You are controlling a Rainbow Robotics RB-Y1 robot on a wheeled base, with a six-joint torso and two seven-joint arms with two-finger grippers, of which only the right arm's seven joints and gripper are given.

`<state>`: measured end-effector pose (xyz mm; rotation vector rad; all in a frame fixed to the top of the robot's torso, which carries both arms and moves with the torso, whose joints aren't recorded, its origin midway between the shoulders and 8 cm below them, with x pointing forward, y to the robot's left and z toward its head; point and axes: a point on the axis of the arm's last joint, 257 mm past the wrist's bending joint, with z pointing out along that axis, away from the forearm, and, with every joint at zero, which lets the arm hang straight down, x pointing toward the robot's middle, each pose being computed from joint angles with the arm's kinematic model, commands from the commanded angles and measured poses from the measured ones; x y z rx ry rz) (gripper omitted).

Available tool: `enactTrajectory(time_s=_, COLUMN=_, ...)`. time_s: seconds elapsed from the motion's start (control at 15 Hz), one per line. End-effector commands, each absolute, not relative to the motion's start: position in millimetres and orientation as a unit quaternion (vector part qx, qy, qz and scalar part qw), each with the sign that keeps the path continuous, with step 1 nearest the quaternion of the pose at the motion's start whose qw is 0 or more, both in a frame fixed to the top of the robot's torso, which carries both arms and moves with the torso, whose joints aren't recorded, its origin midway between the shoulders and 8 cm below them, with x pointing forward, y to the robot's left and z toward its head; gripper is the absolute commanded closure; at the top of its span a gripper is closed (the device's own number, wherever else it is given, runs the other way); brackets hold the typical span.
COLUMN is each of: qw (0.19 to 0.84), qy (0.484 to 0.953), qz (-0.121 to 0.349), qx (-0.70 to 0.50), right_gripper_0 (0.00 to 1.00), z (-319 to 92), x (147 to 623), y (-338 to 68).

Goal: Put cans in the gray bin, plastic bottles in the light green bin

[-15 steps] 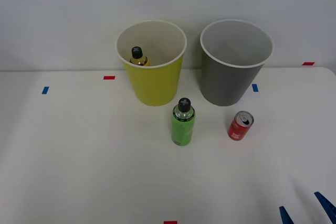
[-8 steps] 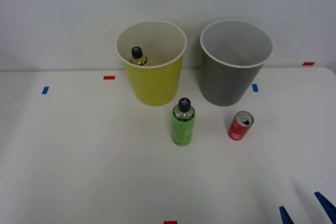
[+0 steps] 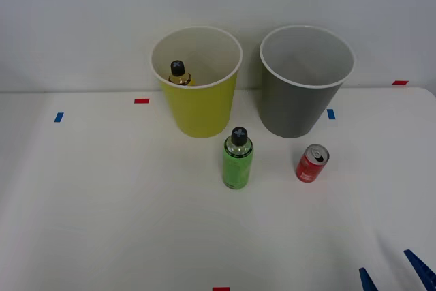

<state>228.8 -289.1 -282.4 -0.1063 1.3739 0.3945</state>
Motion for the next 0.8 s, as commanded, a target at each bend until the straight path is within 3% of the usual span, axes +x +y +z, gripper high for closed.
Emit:
enactTrajectory(time_s=0.07, qw=0.76, qy=0.623, qz=0.181, qx=-0.049, right_gripper_0=0.0, z=-278, x=230, y=-291)
enactTrajectory(time_s=0.33, qw=0.765, qy=0.62, qz=0.166, qx=-0.063, right_gripper_0=0.0, z=-277, x=234, y=-291)
enactTrajectory(time_s=0.53, qw=0.773, qy=0.616, qz=0.122, qx=-0.092, right_gripper_0=0.0, z=-280, x=239, y=-285)
enactTrajectory(time_s=0.8, qw=0.781, qy=0.607, qz=0.145, qx=-0.034, right_gripper_0=0.0, z=-279, x=235, y=-273)
